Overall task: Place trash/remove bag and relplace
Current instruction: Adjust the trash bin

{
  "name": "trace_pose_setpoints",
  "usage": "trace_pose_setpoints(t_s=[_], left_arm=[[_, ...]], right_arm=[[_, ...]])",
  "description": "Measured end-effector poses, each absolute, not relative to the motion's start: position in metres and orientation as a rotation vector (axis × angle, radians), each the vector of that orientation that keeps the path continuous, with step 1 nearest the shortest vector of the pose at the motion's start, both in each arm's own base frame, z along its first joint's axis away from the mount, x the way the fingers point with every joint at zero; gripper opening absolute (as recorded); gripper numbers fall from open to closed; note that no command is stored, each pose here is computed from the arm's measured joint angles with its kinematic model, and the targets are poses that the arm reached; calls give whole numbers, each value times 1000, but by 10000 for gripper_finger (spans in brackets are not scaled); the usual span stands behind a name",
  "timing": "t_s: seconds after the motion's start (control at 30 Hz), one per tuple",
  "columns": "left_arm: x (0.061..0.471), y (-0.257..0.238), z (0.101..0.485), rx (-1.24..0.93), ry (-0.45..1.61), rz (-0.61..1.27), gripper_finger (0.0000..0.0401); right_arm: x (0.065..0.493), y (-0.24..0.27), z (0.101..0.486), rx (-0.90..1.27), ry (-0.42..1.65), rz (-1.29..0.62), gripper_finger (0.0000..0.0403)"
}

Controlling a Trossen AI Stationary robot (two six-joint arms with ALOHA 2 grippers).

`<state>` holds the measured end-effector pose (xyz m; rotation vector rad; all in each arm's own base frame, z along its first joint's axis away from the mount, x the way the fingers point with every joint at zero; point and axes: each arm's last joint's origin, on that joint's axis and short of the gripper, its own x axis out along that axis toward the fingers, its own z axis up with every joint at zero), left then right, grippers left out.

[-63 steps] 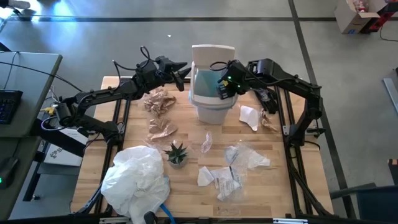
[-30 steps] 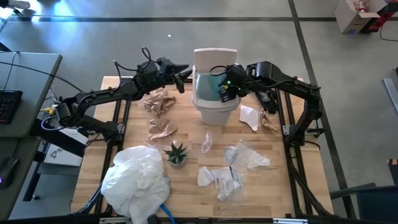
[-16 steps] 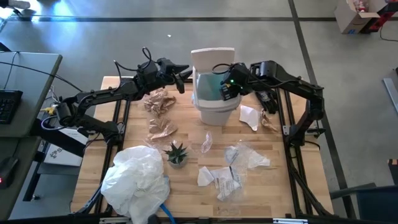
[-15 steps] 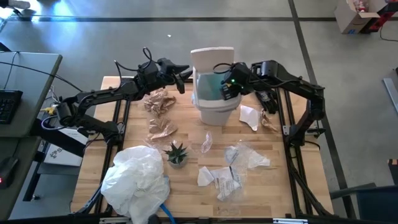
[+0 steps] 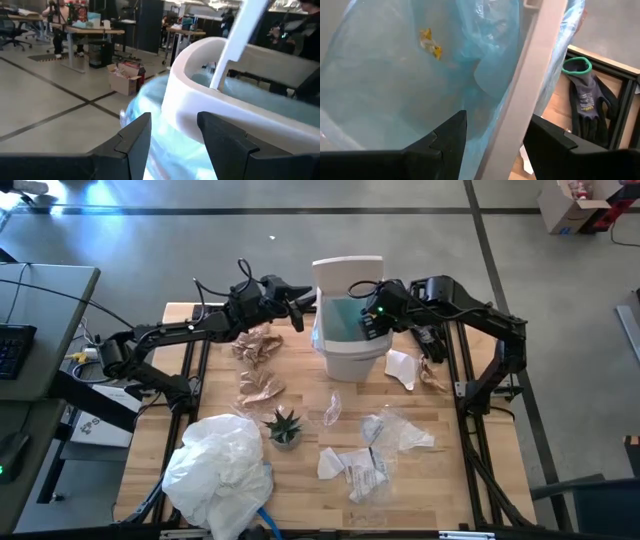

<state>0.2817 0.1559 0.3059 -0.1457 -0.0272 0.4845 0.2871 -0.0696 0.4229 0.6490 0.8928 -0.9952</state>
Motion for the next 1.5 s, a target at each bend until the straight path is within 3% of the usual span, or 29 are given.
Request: trace_pose_setpoints(t_s=[0.3,0.77,1.5], left_arm=[[284,155,312,-136,-23,460,158],[284,154,311,-132,-7,453,158],[287,149,312,-132,-12,438,158]], right_arm=[[287,-71,423,619,878,-1025,175],[287,-73,424,575,837,-1077,240],[285,-79,422,748,861,-1045,238]])
